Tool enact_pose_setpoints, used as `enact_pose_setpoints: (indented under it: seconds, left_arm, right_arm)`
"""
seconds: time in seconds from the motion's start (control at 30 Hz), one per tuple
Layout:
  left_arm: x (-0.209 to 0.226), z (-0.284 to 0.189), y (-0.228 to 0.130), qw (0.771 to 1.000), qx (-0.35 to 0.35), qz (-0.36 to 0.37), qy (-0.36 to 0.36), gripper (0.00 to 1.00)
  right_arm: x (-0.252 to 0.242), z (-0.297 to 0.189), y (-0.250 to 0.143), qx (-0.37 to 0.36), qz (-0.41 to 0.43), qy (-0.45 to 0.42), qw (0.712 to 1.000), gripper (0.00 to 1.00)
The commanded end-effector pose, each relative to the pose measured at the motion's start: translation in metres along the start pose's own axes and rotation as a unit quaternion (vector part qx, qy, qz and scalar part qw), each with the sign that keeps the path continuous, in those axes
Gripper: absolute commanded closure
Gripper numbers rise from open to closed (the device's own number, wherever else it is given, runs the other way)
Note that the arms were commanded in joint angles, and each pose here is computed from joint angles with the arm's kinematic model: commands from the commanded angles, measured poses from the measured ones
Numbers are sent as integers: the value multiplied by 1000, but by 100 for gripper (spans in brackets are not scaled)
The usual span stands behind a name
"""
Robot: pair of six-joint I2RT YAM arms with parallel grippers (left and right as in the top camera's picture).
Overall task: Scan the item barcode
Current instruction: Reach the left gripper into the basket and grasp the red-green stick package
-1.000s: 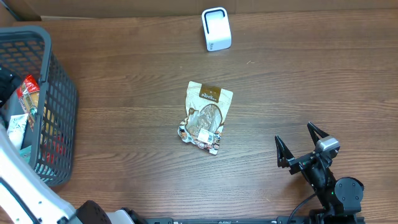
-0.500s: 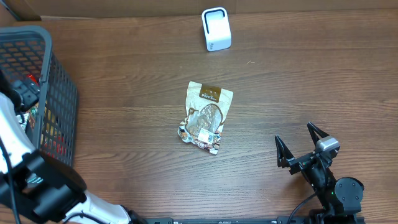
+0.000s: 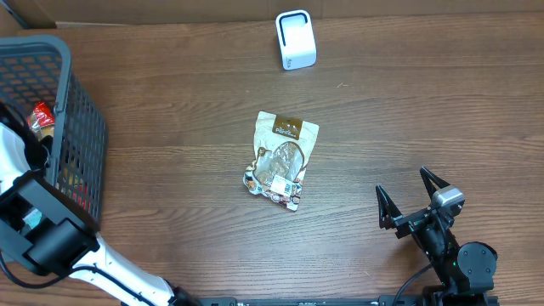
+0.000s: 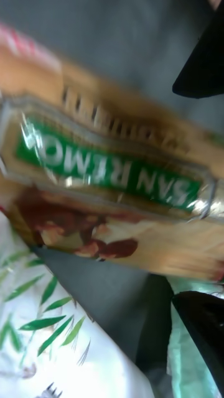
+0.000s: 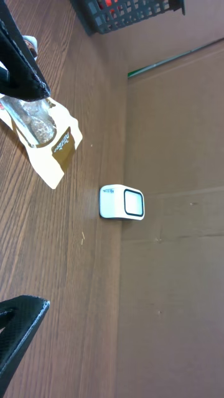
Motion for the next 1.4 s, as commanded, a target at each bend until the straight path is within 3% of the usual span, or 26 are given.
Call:
enact_pose_setpoints:
  seconds: [0.0,0.2,0.3,0.4,0.47,0.73,0.93,1.17,1.37]
  left_arm:
    - [3,20,-7,1000,25,9,-2,10]
    - [1,42,-17,1000,29,11,-1,12]
    - [1,49,-22,999,32,12,-1,32]
    - [1,54,-25,999,34,12,1,75]
    - [1,55,-25,999,34,11,1,96]
    - [1,40,-20,999,32,11,1,96]
    - [5,-15,-2,1000,-12,8,2,96]
    - [14,-118,4,990,-138,-3,8,96]
    - [17,-208,-15,964,-266,-9,-8,96]
  right_arm:
    - [1,0,-2,-1,1,4,1000,0]
    - [1,0,-2,-1,1,4,1000,0]
    - [1,0,-2,-1,1,4,1000,0]
    - [1,0,-2,-1,1,4,1000,0]
    - [1,0,-2,-1,1,4,1000,0]
    - [1,0,-2,-1,1,4,1000,0]
    - [1,0,-2,-1,1,4,1000,0]
    - [1,0,-2,-1,1,4,1000,0]
    - [1,0,-2,-1,1,4,1000,0]
Point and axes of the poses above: each gripper's point midway between its finger pads, its own z axis out along the fingers, its own x axis along the line the jaws close on, y = z × x, the point moved 7 cm from there along -z, back along the fingers, and after that the axes turned 6 degrees about z, right-handed, at the moved point
